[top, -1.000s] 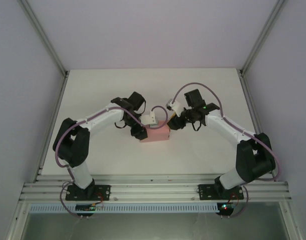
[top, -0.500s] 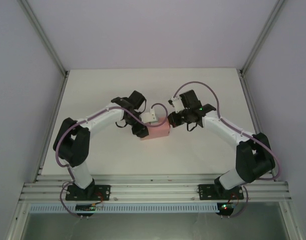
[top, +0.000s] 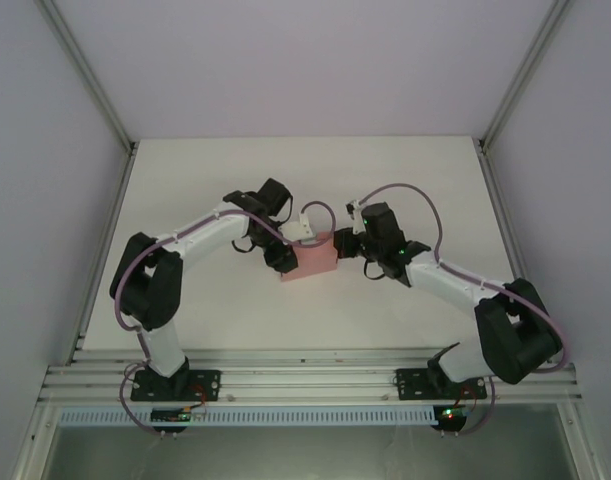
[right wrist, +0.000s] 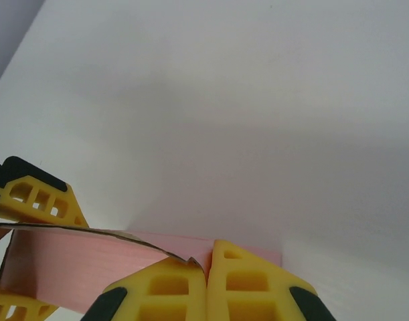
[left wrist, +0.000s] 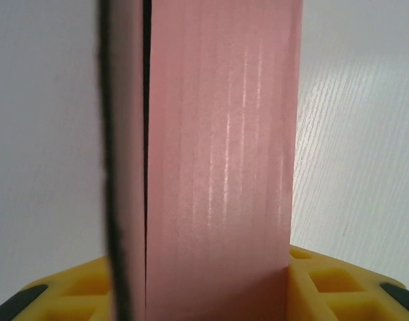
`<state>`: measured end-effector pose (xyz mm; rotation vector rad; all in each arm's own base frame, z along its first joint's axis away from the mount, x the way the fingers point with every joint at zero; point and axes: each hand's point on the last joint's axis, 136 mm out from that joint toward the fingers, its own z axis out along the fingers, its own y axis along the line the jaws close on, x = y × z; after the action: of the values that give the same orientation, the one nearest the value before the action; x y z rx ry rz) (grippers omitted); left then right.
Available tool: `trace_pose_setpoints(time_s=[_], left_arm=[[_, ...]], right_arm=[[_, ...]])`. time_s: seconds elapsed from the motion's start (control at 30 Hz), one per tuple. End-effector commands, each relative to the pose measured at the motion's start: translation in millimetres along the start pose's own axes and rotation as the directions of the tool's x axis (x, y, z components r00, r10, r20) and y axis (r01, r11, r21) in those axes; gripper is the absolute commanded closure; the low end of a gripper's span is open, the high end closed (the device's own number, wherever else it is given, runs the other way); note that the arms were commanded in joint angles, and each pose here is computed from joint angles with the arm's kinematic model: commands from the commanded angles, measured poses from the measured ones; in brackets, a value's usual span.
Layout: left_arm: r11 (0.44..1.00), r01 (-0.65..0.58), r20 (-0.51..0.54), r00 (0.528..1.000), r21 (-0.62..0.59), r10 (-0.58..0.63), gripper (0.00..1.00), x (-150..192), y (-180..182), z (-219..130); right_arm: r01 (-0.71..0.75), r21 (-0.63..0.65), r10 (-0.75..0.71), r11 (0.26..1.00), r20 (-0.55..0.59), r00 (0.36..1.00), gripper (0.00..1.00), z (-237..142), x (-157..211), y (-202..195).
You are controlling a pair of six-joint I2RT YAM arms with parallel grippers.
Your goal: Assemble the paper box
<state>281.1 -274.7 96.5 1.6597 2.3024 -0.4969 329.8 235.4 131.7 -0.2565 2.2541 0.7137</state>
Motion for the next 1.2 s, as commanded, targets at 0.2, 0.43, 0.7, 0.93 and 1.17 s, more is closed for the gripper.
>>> trace_pose_setpoints(time_s=[0.2,0.43,0.7,0.93,1.17], left_arm=[[0.998,-0.019,0.056,0.998,-0.057,0.022,0.36,-23.4,15.2,-6.0],[0.991,0.053,0.112,0.993,-0.123,-0.04,0.0,-35.6,18.4,-32.9],[0.864,0.378,0.239,0.92,-0.333,-0.31,0.0,-13.4,26.1,-85.6],[0.746,0.574,0.29,0.817,-0.338,-0.498,0.14,23.4,12.6,-99.6],[0.766,0.575,0.279,0.815,-0.285,-0.508,0.47,8.9,18.2,-80.3]], right_arm=[[0.19,0.152,-0.164,0.97,-0.165,0.973,0.99,9.4,70.4,-31.9],[0.17,0.183,-0.146,0.968,-0.139,0.98,1.0,6.7,57.4,-22.4],[0.16,0.229,-0.133,0.96,-0.127,0.983,1.0,1.5,49.9,-18.5],[0.166,0.23,-0.14,0.959,-0.124,0.982,1.0,-0.4,50.5,-14.6],[0.191,0.215,-0.166,0.958,-0.127,0.978,1.0,0.1,53.0,-7.3]])
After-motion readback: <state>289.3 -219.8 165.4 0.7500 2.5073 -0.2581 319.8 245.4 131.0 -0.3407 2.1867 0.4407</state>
